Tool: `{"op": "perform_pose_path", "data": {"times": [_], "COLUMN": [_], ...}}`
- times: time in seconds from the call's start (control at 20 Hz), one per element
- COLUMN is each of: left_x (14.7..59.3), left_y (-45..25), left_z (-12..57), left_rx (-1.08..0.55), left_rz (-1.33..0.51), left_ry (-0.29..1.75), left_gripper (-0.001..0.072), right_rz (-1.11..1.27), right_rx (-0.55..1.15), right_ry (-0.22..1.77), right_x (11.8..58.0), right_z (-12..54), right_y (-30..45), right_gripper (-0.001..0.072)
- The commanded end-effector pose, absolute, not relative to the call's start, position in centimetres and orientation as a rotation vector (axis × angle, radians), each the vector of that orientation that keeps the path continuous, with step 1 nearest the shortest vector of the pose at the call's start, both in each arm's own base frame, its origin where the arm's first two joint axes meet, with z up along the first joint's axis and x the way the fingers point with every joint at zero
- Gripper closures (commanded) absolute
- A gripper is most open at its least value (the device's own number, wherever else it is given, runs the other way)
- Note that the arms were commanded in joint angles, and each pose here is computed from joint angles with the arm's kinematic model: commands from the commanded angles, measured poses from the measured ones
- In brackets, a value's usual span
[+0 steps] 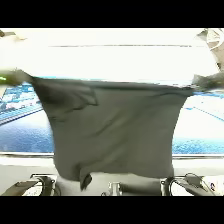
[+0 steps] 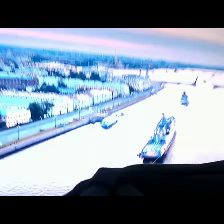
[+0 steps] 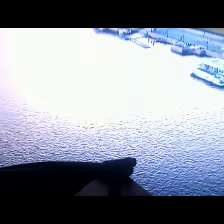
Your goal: Fold the shirts.
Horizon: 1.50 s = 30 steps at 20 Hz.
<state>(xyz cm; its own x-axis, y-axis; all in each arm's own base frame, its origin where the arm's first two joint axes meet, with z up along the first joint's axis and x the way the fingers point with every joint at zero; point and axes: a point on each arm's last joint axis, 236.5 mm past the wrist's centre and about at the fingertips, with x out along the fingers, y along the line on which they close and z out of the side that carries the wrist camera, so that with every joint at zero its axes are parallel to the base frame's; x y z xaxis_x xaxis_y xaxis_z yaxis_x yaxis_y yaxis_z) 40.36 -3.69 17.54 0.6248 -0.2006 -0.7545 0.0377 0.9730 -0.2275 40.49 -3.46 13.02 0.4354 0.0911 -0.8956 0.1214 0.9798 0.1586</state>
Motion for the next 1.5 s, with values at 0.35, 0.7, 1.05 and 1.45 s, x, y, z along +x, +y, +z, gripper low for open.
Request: {"op": "perform_pose_path", "data": {"times": [0.35, 0.7, 1.05, 1.45], "left_x": [53.8, 51.7, 39.1, 34.6], "left_y": [-6.7, -7.6, -6.6, -3.4], "left_z": [2.2, -2.8, -7.0, -3.3], "left_rx": [-0.233, -0.306, -0.177, -0.265], "left_rz": [-0.13, -0.108, -0.134, -0.125], "left_ry": [0.849, 1.084, 1.541, 1.597], "left_gripper": [0.0675, 0.0676, 0.0676, 0.0184], "right_rz": [-0.076, -0.077, 0.002, -0.008], "right_rx": [0.265, 0.36, 0.294, 0.248], "right_ry": [0.732, 1.149, 1.547, 1.607], "right_x": [57.2, 51.1, 41.4, 38.6], "right_z": [5.1, -4.0, -7.6, -2.8], "right_y": [-3.3, -1.1, 0.4, -1.8], "right_gripper": [0.0686, 0.0686, 0.0686, 0.0216]}}
